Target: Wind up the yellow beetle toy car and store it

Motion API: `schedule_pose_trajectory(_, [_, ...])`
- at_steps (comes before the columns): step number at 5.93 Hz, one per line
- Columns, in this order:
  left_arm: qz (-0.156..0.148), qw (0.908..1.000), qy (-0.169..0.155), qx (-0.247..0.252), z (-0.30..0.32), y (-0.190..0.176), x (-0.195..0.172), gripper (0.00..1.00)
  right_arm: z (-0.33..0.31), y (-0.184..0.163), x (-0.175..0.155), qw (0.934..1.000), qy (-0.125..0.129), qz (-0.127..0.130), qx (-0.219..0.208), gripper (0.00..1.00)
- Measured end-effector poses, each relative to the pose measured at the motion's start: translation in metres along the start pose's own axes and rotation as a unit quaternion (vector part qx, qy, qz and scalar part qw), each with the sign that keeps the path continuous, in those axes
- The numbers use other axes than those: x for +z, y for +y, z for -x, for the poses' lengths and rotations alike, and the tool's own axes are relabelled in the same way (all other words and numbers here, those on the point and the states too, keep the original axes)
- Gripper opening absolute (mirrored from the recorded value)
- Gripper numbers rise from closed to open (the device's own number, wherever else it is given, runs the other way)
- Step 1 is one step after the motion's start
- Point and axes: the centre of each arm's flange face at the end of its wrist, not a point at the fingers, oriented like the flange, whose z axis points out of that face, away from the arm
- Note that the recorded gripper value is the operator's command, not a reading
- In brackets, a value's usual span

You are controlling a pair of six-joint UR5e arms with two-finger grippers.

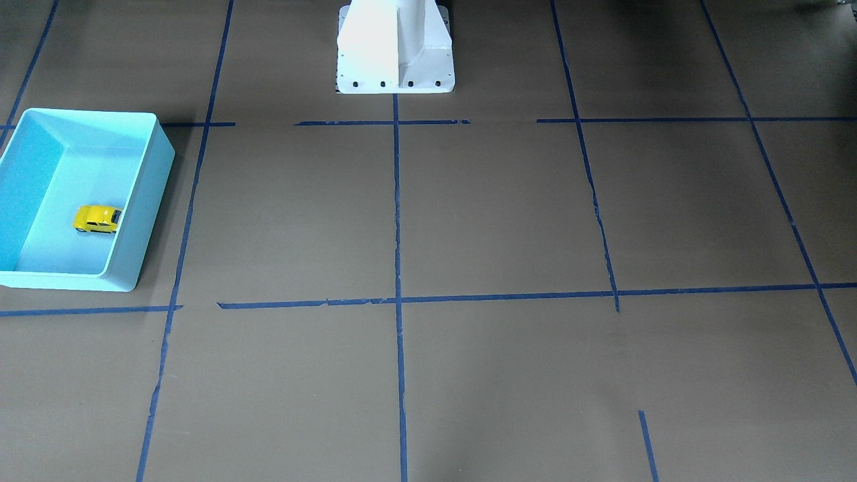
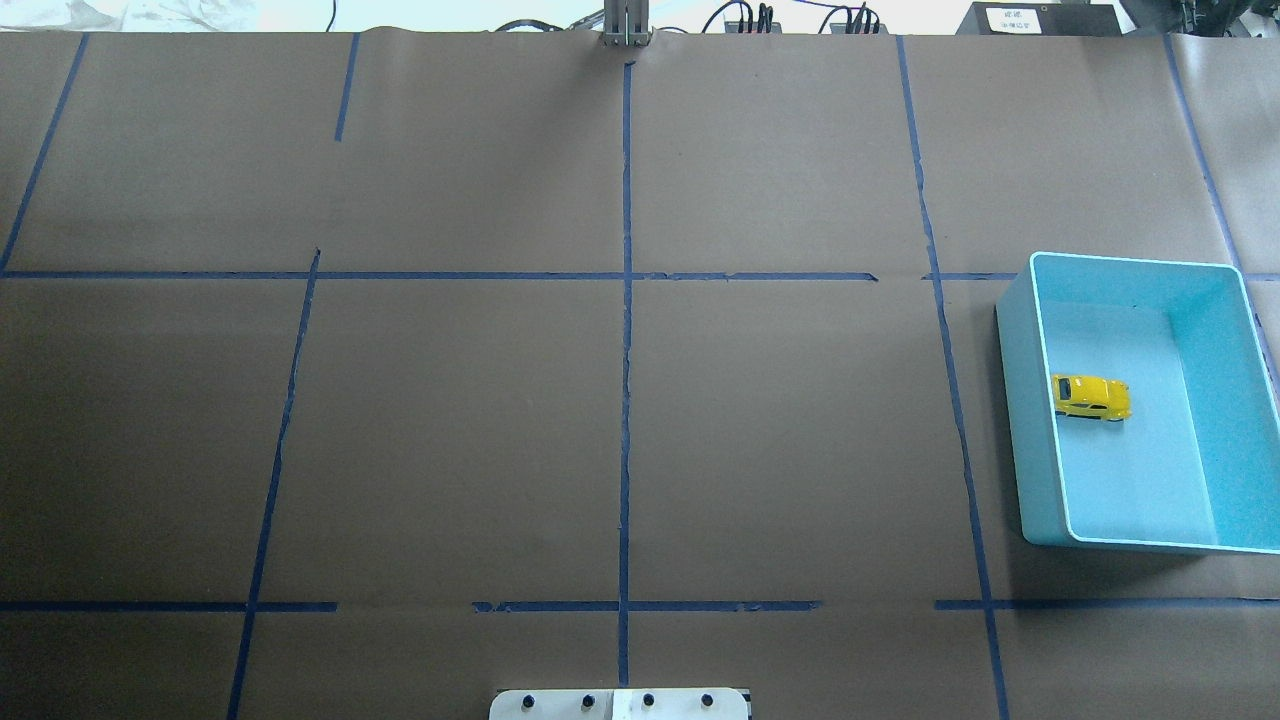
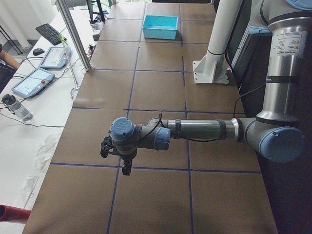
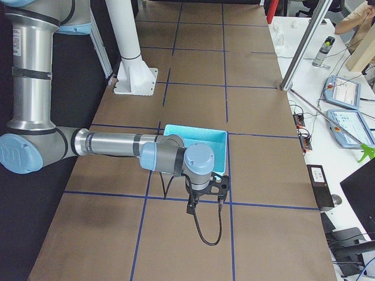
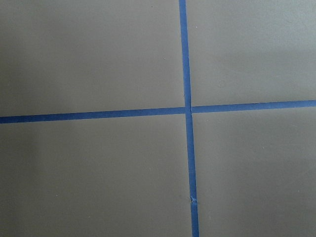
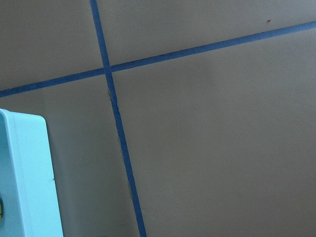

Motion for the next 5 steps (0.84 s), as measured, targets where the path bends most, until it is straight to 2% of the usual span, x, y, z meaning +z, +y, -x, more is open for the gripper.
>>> schedule_pose_trajectory(5, [0.0,1.0,0.0,0.0,-0.0004,-0.0006,-0.0003,1.0,-0.0034,0.0049,0.0031,1.0,0.0,0.003,0.003,1.0])
